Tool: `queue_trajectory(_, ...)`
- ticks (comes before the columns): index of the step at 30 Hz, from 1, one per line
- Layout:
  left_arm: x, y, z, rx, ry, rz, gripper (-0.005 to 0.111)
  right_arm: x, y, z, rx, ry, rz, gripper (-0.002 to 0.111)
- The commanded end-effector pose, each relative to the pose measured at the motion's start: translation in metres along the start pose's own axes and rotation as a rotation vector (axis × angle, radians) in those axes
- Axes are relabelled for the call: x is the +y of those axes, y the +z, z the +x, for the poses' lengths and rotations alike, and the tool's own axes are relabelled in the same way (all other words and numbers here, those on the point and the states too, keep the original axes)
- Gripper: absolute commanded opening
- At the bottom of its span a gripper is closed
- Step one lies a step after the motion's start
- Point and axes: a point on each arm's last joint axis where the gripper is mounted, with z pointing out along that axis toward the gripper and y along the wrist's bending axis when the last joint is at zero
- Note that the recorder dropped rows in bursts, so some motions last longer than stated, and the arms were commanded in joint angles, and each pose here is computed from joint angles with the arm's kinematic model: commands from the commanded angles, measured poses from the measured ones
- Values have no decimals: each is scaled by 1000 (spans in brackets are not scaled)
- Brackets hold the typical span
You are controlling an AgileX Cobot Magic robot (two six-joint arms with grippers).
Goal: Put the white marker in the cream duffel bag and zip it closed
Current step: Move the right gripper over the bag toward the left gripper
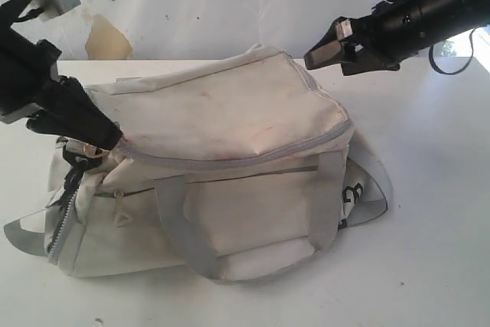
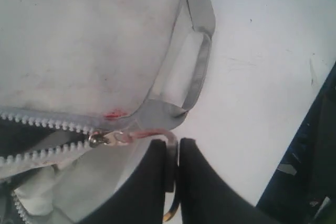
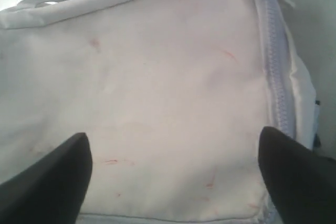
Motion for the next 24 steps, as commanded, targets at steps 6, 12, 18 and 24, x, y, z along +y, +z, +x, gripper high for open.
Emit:
queue_trajectory(6, 12, -3, 3, 23, -23, -161, 0, 68, 18, -3, 72, -360, -101, 80)
queue_trajectory(12, 14, -4, 4, 38, -35, -185, 0, 108, 42, 2, 96, -551, -177, 80)
queue_trajectory(18, 10, -5, 3, 12, -57, -155, 0, 152, 66, 9, 94, -637, -215, 75)
queue_trajectory(24, 14, -8, 3, 1, -79, -211, 0, 189, 96, 30, 107, -694, -236, 70)
